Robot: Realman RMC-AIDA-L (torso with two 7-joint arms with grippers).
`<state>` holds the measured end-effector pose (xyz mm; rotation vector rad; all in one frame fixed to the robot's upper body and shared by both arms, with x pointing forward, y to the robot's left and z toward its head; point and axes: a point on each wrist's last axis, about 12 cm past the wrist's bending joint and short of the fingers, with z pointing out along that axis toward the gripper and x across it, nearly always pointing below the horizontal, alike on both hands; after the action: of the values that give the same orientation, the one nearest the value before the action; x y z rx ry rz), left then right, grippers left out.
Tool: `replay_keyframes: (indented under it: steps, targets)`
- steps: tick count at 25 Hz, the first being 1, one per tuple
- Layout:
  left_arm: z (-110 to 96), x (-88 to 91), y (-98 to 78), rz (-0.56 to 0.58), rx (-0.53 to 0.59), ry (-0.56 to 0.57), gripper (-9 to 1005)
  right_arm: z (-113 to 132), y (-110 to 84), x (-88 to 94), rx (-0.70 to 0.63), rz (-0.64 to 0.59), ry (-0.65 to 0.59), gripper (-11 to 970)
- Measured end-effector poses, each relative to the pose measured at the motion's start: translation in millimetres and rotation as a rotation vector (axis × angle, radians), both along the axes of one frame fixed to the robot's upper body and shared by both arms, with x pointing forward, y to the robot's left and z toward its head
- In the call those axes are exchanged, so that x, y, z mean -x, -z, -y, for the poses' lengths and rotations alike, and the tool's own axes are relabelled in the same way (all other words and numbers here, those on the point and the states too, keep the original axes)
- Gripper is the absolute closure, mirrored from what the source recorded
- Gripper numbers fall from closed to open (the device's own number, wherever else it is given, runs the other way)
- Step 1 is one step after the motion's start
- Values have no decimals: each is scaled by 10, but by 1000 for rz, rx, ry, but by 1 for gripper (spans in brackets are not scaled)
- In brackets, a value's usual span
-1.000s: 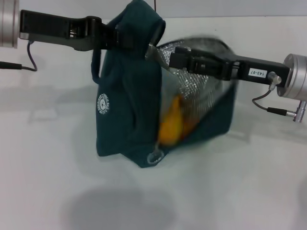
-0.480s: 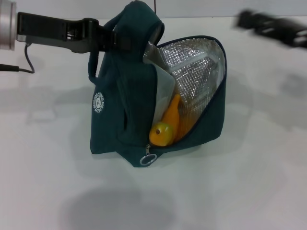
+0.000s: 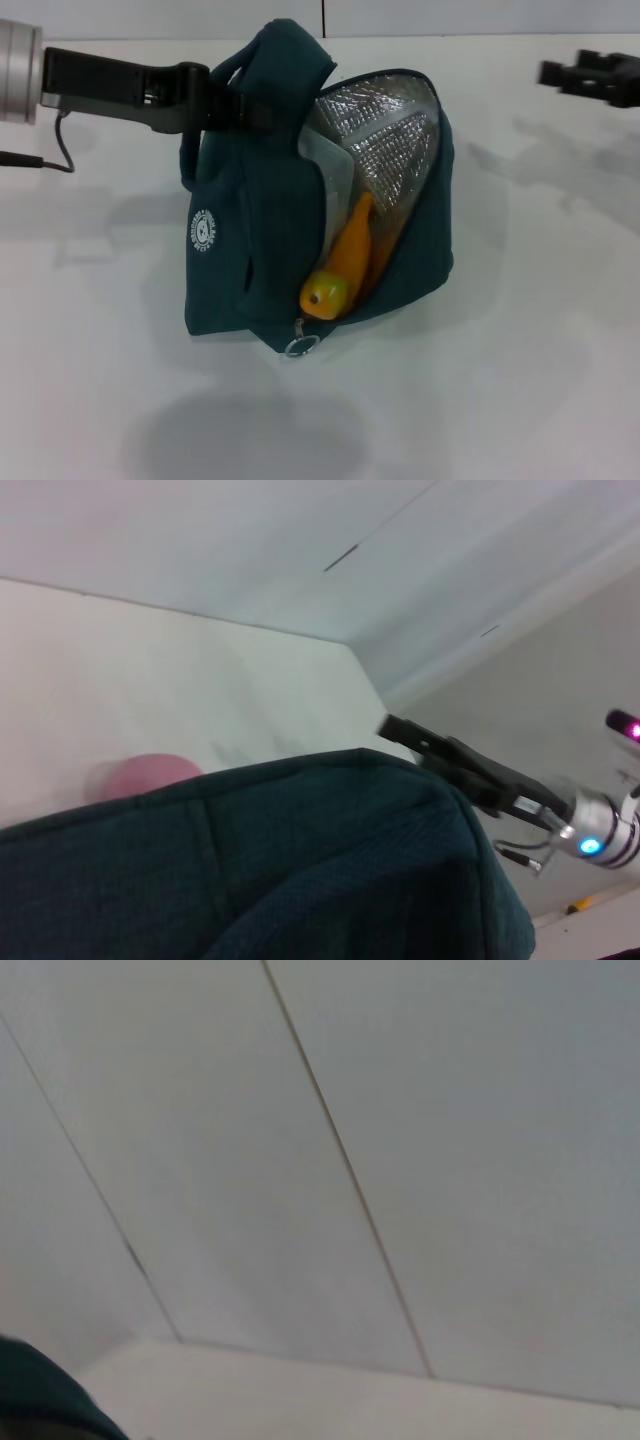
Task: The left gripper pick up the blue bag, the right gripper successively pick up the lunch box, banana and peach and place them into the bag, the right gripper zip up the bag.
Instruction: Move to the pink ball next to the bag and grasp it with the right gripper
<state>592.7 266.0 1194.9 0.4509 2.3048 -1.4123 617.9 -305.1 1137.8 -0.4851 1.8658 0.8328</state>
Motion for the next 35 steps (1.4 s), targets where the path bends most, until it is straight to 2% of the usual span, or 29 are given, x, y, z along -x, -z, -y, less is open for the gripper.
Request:
replay_keyframes:
  steps: [5, 12, 24, 35]
  targets:
    - [-34, -3, 27, -3, -21, -16, 959, -354, 72, -211, 150, -3, -12, 104]
    - [-44, -26, -5, 14, -29, -16, 959, -872, 173, -382, 293, -12, -73, 111]
    - [18, -77, -66, 41, -32, 5, 959, -1140, 309, -438, 360, -50, -88, 125]
    - [24, -87, -62, 47, -33, -1, 959, -1190, 368, -452, 436, -42, -90, 137]
